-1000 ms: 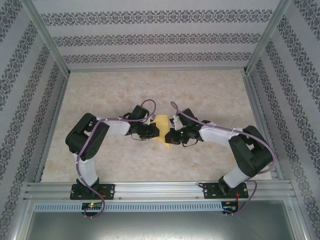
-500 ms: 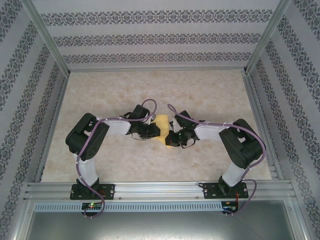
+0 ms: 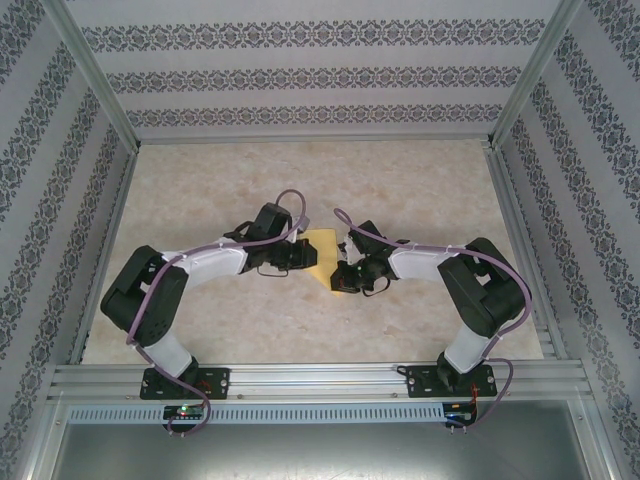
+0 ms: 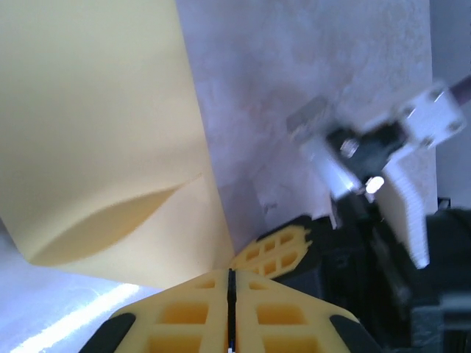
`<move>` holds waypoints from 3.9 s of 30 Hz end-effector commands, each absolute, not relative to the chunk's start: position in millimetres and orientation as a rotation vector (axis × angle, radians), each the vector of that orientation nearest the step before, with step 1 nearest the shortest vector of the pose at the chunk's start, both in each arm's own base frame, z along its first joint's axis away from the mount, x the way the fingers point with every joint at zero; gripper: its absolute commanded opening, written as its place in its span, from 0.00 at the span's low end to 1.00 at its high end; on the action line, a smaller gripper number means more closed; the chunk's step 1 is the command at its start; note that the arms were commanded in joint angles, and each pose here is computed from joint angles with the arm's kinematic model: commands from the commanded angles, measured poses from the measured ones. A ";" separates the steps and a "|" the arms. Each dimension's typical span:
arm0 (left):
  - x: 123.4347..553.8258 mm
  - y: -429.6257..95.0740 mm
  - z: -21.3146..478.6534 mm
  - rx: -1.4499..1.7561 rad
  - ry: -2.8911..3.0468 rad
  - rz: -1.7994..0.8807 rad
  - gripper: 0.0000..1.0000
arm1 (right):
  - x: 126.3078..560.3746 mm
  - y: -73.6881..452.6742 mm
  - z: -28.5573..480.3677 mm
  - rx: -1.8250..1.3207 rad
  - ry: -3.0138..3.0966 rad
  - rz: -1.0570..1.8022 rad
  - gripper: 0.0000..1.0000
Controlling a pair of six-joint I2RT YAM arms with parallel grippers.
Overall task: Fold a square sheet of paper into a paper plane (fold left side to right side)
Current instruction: Third fold the triangle at the center of the table, then fourth fold the wing at the center of the table.
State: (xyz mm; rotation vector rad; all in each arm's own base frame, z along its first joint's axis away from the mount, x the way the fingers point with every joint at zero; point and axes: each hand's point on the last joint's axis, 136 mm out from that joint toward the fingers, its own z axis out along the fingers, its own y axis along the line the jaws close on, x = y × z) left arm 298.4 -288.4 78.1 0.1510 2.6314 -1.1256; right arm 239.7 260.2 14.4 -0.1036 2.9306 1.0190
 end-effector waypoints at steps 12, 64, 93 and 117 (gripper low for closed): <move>274.2 -318.0 43.1 0.213 2.669 -1.260 0.06 | 223.6 238.0 -10.8 -0.092 3.057 0.831 0.00; 339.1 -204.3 -4.7 -0.070 2.693 -0.922 0.03 | 218.3 239.8 -8.3 -0.127 3.034 0.871 0.00; 305.4 -266.2 41.9 -0.308 2.618 -1.289 0.53 | 303.2 249.0 42.4 -0.357 2.591 0.831 0.57; 321.6 -290.8 77.7 -0.233 2.556 -1.345 0.37 | 279.5 215.4 83.9 -0.432 2.420 0.550 0.62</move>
